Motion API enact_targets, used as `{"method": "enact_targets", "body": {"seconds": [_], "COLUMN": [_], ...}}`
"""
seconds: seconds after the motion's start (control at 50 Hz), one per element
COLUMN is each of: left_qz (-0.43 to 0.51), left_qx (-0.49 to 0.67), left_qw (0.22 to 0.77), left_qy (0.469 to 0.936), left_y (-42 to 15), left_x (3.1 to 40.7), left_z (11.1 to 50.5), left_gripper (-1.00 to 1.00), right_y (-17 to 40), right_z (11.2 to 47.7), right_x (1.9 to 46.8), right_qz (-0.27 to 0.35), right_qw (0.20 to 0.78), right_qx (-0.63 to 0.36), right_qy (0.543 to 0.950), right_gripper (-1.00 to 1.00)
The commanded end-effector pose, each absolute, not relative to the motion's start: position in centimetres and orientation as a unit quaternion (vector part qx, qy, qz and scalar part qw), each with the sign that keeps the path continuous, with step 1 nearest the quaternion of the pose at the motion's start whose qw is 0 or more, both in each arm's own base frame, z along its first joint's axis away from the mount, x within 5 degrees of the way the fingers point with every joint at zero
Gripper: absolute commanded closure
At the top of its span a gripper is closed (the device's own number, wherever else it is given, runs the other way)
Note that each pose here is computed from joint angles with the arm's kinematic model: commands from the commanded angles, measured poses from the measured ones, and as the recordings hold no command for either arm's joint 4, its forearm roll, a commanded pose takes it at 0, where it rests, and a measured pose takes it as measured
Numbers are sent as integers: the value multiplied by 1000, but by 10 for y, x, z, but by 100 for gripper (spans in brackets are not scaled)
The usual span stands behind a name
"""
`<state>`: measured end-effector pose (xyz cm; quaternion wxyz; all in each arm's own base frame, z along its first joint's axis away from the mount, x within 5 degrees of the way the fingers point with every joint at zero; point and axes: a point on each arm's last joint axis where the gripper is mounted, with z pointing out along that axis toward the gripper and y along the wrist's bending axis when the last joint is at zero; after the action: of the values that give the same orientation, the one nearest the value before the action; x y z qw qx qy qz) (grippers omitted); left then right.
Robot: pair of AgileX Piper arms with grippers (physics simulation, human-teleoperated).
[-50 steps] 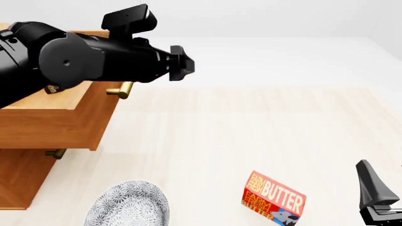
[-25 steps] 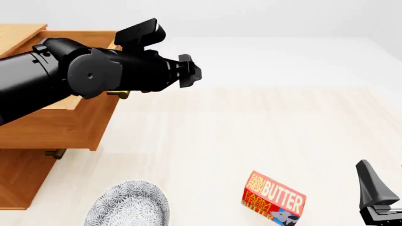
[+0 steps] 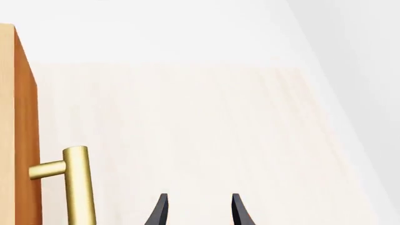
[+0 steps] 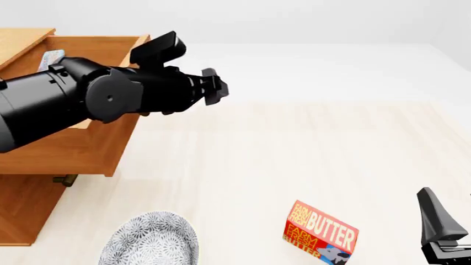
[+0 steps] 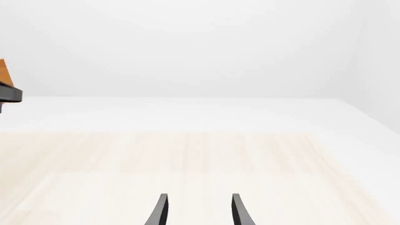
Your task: Put the chocolate pudding in the top drawer of the cabinet and close it.
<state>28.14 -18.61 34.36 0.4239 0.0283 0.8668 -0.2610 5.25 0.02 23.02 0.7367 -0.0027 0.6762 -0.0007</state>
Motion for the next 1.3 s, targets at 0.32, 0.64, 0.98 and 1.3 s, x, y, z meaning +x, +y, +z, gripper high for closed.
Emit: {"method": "enact_targets", "body": {"seconds": [0.32,0.64,0.98,1.3], "left_qz": [-246,-233,-222,-207], "left_qx": [-4,-8,-13,-20], "left_qw": [436,439,442,450], "left_qy": [866,868,869,869], "left_y": [-161,-150,-141,-129], "left_x": [288,289,293,298], "left_z": [336,334,332,331], "left_gripper": [-100,-100,-100,-100], "right_y": [0,0,0,0], "right_z": [230,230,230,230], "right_x": [53,53,53,53], "right_qz": [-1,-1,-1,-1], "right_qw": [737,737,737,737], "right_qx": [-3,-3,-3,-3], "right_qy": [676,676,676,676], "right_gripper": [-100,-100,-100,-100]}}
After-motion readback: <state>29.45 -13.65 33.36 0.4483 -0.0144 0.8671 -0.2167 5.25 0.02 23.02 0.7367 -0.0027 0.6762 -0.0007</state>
